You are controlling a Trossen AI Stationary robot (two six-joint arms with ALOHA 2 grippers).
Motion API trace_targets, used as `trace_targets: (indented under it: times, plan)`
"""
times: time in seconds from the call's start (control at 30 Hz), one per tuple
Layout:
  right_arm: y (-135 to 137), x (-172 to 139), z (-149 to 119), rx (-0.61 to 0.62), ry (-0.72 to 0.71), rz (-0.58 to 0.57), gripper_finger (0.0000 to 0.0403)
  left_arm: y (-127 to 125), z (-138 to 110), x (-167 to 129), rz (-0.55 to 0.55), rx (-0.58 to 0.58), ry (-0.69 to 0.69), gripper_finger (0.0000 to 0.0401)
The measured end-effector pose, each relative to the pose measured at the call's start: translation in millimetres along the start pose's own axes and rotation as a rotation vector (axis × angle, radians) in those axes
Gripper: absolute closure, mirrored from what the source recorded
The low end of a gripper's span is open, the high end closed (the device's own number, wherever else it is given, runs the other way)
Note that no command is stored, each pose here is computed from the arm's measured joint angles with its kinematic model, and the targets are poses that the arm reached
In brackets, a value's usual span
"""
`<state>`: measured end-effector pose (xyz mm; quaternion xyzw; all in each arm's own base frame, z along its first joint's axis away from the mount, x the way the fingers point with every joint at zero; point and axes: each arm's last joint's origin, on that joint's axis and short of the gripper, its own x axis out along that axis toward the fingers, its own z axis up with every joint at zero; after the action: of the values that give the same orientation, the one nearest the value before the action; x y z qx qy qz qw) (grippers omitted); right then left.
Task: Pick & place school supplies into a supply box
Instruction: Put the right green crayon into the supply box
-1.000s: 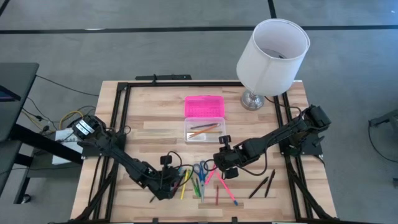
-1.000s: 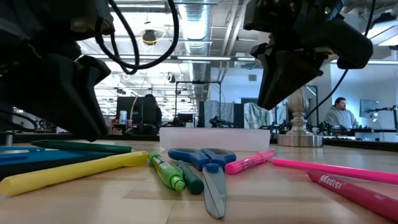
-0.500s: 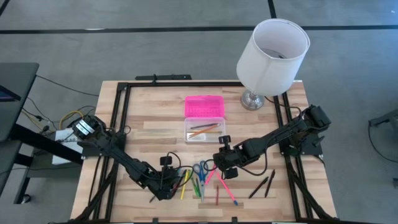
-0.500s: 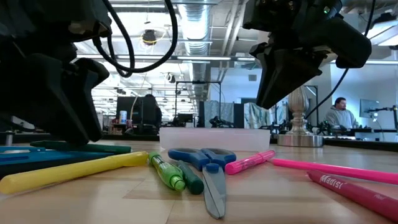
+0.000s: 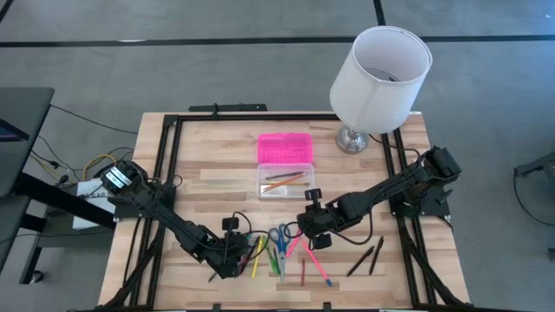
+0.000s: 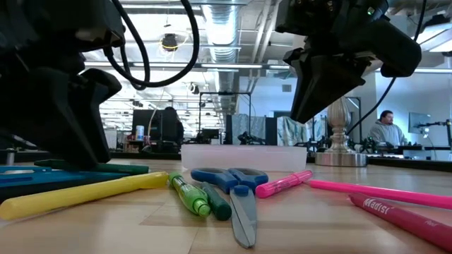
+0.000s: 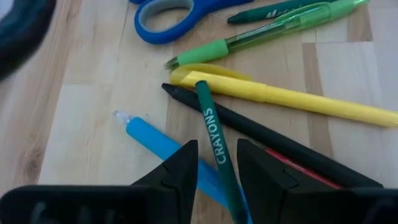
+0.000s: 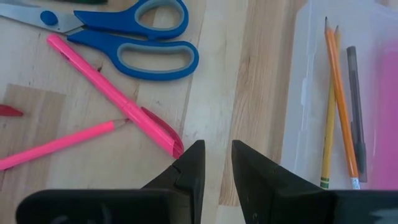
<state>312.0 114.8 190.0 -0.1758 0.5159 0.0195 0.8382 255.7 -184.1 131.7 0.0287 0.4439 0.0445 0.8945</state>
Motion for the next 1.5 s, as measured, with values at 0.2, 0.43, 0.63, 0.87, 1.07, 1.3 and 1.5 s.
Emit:
trace_targets:
  times: [0.2, 0.43, 0.63, 0.87, 1.07, 1.3, 1.5]
  plan:
    - [0, 0, 0, 0.000, 0.000, 0.000, 0.0331, 1, 0, 0, 0.000, -0.003, 0.008, 0.0303]
    - [0, 0, 0, 0.000, 0.000, 0.000, 0.0331, 8, -1, 3, 0.013, -0.030, 0.058, 0.0303]
    - [0, 0, 0, 0.000, 0.000, 0.000, 0.0331, 11, 0, 5, 0.023, -0.039, 0.065, 0.0303]
    - [0, 0, 0, 0.000, 0.000, 0.000, 0.0331, 12, -1, 5, 0.024, -0.034, 0.080, 0.0342]
    - [0, 0, 0, 0.000, 0.000, 0.000, 0.0331, 12, -1, 5, 0.024, -0.033, 0.079, 0.0387]
    - [0, 0, 0, 0.000, 0.000, 0.000, 0.0331, 13, 0, 5, 0.064, -0.032, 0.052, 0.0358]
    - [0, 0, 0, 0.000, 0.000, 0.000, 0.0331, 18, 7, 7, 0.072, -0.016, 0.048, 0.0375]
